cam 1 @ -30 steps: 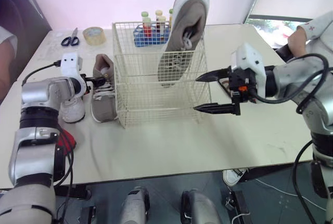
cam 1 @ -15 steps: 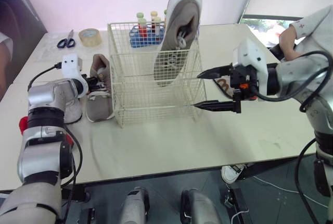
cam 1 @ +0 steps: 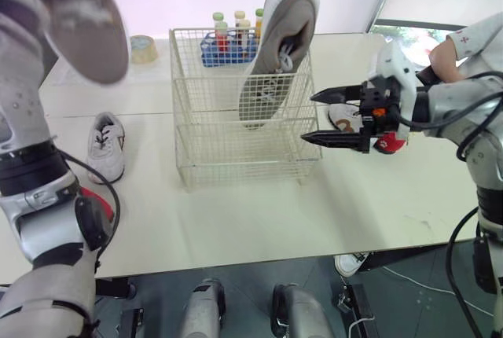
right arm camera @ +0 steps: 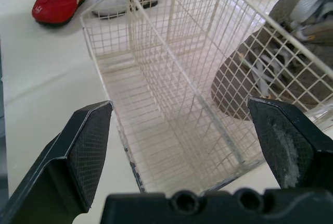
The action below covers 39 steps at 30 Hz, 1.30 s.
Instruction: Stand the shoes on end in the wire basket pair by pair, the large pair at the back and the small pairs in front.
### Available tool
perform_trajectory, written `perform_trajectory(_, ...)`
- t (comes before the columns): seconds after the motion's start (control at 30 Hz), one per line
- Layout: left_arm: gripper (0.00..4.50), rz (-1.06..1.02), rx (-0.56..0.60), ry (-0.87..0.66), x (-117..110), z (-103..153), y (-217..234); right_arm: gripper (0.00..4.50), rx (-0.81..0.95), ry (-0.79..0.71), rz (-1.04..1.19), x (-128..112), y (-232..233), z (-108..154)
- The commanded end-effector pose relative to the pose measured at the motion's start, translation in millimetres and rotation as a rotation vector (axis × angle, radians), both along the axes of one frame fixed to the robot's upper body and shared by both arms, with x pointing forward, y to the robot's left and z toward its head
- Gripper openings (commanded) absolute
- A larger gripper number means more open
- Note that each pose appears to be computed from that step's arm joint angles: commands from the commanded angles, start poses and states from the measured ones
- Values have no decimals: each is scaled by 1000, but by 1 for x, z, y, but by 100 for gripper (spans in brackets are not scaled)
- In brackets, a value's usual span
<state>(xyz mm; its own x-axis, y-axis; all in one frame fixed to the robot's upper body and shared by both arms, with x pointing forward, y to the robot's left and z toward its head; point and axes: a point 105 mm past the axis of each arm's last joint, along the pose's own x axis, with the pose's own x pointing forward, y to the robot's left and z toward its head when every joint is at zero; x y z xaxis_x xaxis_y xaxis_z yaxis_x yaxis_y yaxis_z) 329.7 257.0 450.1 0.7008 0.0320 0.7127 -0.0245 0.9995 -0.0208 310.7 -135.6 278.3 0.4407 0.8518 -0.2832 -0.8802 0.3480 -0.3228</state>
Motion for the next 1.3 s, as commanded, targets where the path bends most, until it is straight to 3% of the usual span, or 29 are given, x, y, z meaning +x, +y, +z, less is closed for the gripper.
perform_trajectory(0.03, 2, -32, 105, -219, -23, 30, -47, 450, 47, -95, -31, 1, -12, 26)
perform_trajectory(0.13, 2, 40, 165, -287, -16, 25, -68, 450, 77, -107, -68, 5, -21, 34)
perform_trajectory(0.4, 2, -27, 163, -310, 24, -11, -113, 450, 88, -120, -147, 3, -41, 43)
perform_trajectory(0.53, 2, -98, 99, -262, 40, -27, -123, 450, 87, -116, -160, 0, -44, 42)
perform_trajectory(0.93, 2, -100, 87, -158, 69, -75, -142, 450, 122, -143, -158, 2, -40, 45)
perform_trajectory(1.3, 2, -101, 154, -300, 60, -36, -161, 450, 149, -149, -139, 5, -33, 44)
